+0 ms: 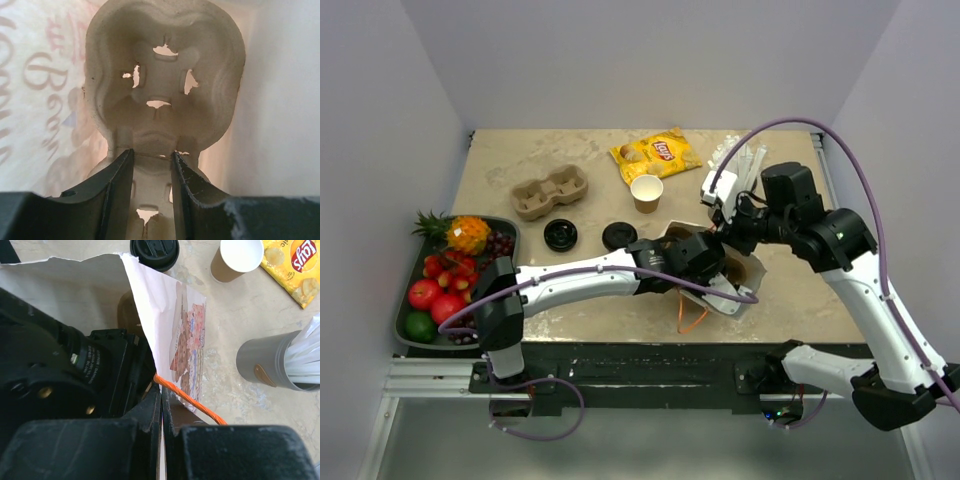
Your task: Pack the takeout coffee
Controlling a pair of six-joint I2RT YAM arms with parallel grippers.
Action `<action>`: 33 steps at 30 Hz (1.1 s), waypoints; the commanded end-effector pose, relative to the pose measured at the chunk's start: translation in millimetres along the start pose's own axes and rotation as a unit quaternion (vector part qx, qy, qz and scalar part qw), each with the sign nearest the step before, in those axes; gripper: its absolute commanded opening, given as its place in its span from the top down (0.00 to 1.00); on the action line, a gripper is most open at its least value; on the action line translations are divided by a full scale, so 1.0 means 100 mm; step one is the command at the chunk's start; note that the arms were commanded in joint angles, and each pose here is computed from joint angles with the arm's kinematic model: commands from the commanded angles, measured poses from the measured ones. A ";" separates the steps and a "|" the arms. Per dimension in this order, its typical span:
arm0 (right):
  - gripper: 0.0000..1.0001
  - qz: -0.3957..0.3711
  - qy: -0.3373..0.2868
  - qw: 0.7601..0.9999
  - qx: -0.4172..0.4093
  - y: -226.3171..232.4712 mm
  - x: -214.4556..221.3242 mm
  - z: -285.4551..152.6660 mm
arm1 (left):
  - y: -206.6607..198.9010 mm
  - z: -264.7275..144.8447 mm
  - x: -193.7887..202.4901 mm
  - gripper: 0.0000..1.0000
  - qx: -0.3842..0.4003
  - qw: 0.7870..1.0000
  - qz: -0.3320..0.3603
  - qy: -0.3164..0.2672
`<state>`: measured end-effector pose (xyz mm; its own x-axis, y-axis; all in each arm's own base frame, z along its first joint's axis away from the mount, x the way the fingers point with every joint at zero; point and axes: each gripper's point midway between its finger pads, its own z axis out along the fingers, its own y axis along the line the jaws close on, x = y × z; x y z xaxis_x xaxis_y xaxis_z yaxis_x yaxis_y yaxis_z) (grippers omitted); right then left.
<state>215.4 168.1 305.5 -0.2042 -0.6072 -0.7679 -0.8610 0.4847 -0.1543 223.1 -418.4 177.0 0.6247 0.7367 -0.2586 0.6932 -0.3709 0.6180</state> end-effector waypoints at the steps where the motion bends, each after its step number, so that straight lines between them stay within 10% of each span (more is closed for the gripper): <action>1: 1.00 -0.018 -0.027 0.999 -0.019 0.13 -0.08 -0.15 | 0.24 -0.09 -0.13 1.00 -0.075 0.995 -0.035 -0.060; 33: 1.00 0.008 -0.046 0.994 -0.096 0.48 -0.02 -0.14 | 0.32 0.49 0.08 1.00 -0.136 0.988 -0.071 -0.022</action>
<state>191.9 164.5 300.5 -0.1815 -0.6056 -0.7748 -0.8926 0.4321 -0.1286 255.4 -436.9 136.3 0.5639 0.7635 -0.3147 0.6798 -0.2128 0.7019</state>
